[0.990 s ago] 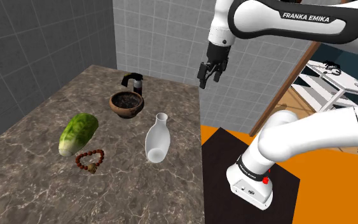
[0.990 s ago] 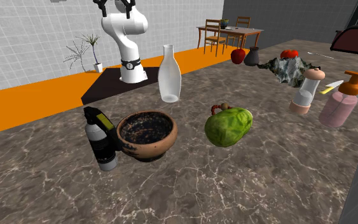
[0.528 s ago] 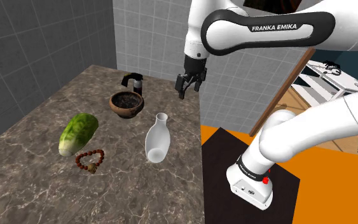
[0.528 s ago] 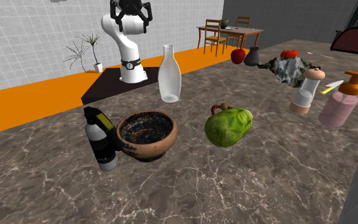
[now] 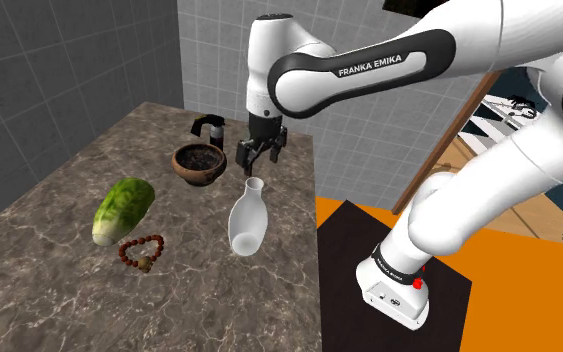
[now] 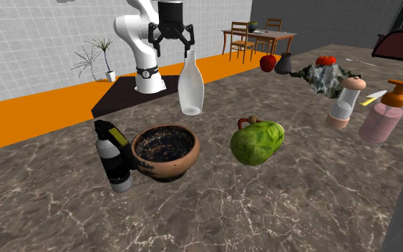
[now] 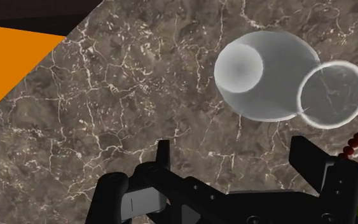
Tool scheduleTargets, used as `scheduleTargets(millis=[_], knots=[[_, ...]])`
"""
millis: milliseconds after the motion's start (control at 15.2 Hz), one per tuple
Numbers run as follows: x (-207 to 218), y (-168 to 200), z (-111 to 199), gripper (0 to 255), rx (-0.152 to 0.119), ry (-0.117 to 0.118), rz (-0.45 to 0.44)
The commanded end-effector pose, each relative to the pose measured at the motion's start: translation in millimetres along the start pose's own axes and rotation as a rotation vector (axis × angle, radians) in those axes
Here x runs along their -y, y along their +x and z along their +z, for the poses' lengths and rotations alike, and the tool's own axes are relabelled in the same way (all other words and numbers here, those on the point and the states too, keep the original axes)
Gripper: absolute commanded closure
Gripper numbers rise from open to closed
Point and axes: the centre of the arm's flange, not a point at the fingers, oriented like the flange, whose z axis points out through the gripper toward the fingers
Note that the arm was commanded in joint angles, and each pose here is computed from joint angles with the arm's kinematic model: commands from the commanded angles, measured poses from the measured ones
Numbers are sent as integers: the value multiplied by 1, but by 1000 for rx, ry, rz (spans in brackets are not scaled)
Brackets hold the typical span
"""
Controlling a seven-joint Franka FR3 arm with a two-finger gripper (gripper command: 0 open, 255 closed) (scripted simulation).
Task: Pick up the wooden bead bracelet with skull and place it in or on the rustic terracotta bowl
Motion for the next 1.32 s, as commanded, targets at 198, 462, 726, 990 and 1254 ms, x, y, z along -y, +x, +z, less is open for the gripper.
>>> scheduleTargets(millis=[198,462,726,990,1254], knots=[[50,25,32,0,0,7,-19],[90,47,57,0,0,11,-34],[131,67,82,0,0,16,-49],[172,88,107,0,0,20,-64],[214,107,132,0,1,24,-80]])
